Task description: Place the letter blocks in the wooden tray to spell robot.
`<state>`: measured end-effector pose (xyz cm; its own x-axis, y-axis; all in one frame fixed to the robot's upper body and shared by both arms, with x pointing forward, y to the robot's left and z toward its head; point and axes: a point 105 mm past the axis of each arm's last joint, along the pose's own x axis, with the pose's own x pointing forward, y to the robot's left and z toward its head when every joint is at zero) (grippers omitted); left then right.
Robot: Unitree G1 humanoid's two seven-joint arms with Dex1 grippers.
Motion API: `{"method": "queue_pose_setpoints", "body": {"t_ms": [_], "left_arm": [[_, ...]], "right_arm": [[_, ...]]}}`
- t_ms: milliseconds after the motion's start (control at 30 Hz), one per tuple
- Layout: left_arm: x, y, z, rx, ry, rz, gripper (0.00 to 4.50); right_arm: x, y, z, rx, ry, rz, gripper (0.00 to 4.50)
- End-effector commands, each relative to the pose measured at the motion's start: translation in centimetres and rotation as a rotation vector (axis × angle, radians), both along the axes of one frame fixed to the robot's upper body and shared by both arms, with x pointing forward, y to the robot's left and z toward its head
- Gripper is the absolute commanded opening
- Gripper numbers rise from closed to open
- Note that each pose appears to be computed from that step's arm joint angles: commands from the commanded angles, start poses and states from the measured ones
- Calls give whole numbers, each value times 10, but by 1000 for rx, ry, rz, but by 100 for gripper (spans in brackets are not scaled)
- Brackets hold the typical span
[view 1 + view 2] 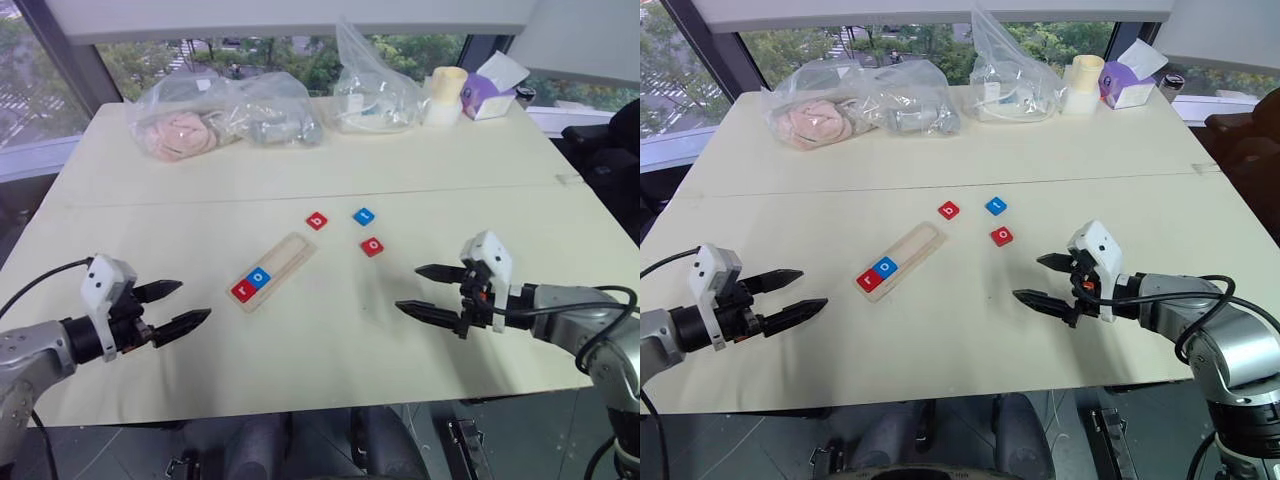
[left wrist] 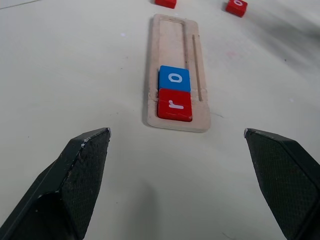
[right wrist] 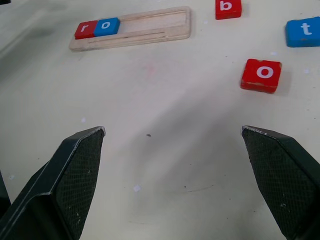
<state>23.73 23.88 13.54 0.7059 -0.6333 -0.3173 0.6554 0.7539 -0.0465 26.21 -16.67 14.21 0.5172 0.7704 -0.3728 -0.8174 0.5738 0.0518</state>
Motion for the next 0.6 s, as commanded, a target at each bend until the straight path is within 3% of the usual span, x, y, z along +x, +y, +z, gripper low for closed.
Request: {"method": "queue_pose_setpoints", "body": {"t_ms": [33, 600], "left_arm": [[1, 1, 11, 34, -55, 7, 450], [9, 6, 24, 63, -78, 40, 450]], "right_arm": [[2, 2, 8, -4, -41, 20, 448], [8, 4, 10, -10, -55, 25, 448]]}}
